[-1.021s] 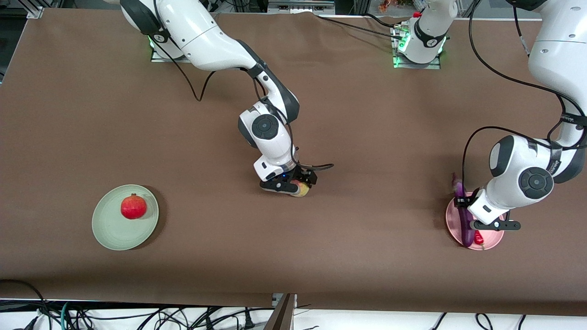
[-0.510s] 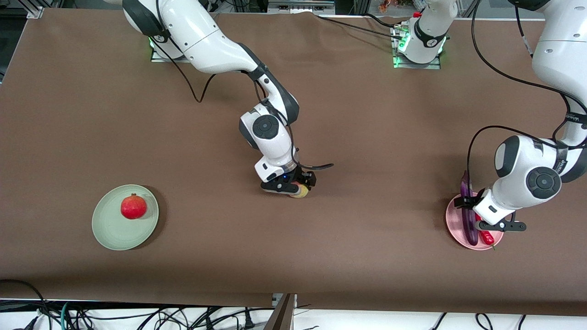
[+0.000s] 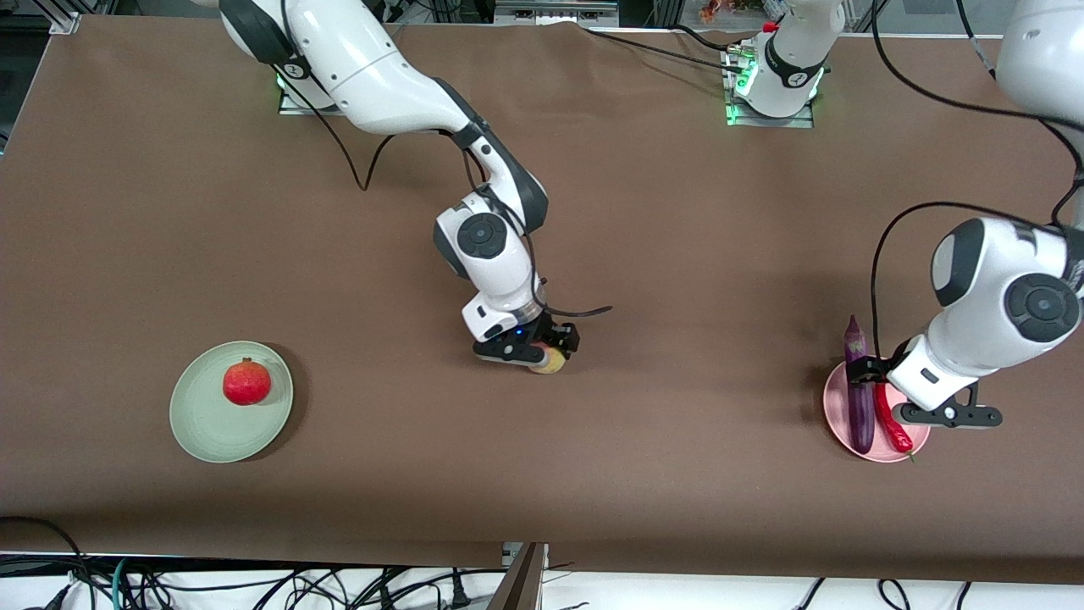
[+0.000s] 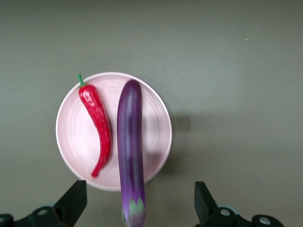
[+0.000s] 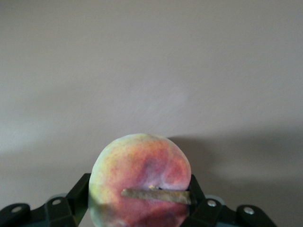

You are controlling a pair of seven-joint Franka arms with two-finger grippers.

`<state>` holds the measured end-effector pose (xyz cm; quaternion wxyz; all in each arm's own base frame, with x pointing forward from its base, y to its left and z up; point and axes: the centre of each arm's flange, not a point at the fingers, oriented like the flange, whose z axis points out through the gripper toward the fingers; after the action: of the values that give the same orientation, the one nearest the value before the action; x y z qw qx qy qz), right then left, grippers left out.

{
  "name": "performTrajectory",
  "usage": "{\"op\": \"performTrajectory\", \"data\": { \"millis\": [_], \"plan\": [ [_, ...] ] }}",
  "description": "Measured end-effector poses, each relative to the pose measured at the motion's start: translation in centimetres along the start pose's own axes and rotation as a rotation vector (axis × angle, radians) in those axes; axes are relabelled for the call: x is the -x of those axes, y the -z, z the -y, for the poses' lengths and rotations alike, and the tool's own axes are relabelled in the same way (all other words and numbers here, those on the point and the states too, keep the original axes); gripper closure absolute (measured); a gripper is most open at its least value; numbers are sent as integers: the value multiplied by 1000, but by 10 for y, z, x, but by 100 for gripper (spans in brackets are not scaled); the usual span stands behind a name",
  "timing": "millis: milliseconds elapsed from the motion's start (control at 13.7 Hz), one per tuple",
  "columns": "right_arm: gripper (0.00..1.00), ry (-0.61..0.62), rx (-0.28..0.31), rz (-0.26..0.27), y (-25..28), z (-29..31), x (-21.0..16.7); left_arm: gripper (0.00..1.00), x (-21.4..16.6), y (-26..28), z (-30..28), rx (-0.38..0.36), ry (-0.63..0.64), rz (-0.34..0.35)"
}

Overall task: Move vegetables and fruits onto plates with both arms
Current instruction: 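Lower the eggplant onto the pink plate while the right gripper grasps the peach, then lift the peach with the right gripper while the left gripper withdraws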

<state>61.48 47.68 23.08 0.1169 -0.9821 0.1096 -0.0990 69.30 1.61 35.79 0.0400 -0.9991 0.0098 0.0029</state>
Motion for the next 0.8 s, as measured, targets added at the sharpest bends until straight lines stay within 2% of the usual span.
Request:
{"op": "performTrajectory", "data": {
  "millis": [219,365,583,729,802],
  "plan": [
    [17,102,133,109,55,-61,-67,0,7,59,-7,4,6,89],
    [17,186,190,192,88,-138,-125,0,13,103,-17,7,-6,123],
    [17,332,198,294,113,-269,-192,0,28,170,-35,28,-24,113],
    [17,414,182,330,122,-332,-214,0,48,215,-47,74,-23,101],
    [17,449,177,337,127,-354,-222,0,63,239,-53,71,-20,95]
  ]
}}
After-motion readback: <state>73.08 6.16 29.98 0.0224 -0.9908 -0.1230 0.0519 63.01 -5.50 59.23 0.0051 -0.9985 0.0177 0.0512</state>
